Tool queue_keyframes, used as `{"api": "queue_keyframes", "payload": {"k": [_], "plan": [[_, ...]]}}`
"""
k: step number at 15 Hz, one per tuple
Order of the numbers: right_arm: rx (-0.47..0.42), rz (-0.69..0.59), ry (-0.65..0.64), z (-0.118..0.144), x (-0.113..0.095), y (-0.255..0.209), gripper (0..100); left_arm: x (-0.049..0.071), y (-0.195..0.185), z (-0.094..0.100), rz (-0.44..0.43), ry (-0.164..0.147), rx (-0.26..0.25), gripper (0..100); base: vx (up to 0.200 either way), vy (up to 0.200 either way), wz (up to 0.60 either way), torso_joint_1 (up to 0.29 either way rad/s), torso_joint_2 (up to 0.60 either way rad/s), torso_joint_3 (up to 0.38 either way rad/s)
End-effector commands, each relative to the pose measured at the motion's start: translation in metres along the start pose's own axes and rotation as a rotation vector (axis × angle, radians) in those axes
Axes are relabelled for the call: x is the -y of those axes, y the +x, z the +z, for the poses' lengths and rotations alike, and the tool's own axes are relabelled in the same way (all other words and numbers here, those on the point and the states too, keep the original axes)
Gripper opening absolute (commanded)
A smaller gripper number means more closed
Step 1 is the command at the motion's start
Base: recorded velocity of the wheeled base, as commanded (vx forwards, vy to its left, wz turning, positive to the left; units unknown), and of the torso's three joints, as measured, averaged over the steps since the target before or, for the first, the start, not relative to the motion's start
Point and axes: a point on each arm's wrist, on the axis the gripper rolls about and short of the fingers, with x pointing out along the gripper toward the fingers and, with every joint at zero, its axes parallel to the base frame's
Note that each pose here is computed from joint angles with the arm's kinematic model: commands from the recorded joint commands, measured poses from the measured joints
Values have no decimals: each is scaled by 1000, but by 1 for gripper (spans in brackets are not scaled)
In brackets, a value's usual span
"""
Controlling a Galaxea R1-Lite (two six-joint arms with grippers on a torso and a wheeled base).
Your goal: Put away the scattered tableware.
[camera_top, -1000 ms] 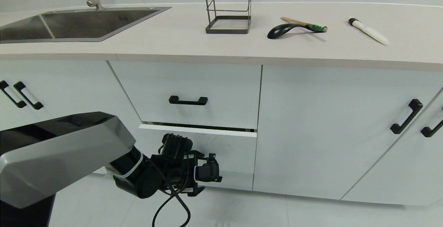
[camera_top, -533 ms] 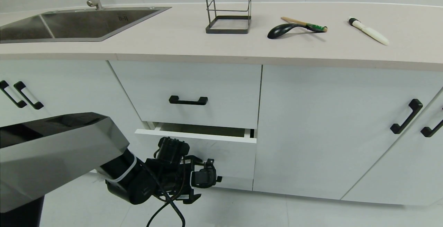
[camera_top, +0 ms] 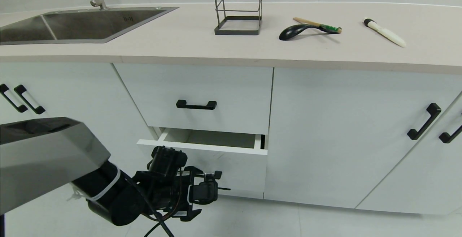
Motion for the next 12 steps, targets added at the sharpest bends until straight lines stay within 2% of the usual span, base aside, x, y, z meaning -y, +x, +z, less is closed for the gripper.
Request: {"api": "queue_keyframes", "payload": {"k": [1,3,5,6,7,8,9,12], "plan": [[-1,1,0,0,0,0,0,6,-44,4,56,10,28,100,0,0,0,0,0,0],[-1,1,0,0,0,0,0,14,-74,11,93,27,64,100,0,0,0,0,0,0],[-1,1,0,0,0,0,0,15,-105,18,168,44,116,100,0,0,0,0,0,0],[-1,1,0,0,0,0,0,13,-118,20,207,24,140,100,0,0,0,0,0,0],[-1,1,0,0,0,0,0,12,-130,21,230,-10,159,100,0,0,0,0,0,0],[-1,1,0,0,0,0,0,11,-136,21,241,-28,167,100,0,0,0,0,0,0],[-1,1,0,0,0,0,0,11,-153,22,268,-83,188,100,0,0,0,0,0,0],[-1,1,0,0,0,0,0,7,-162,24,265,-147,215,100,0,0,0,0,0,0]]}}
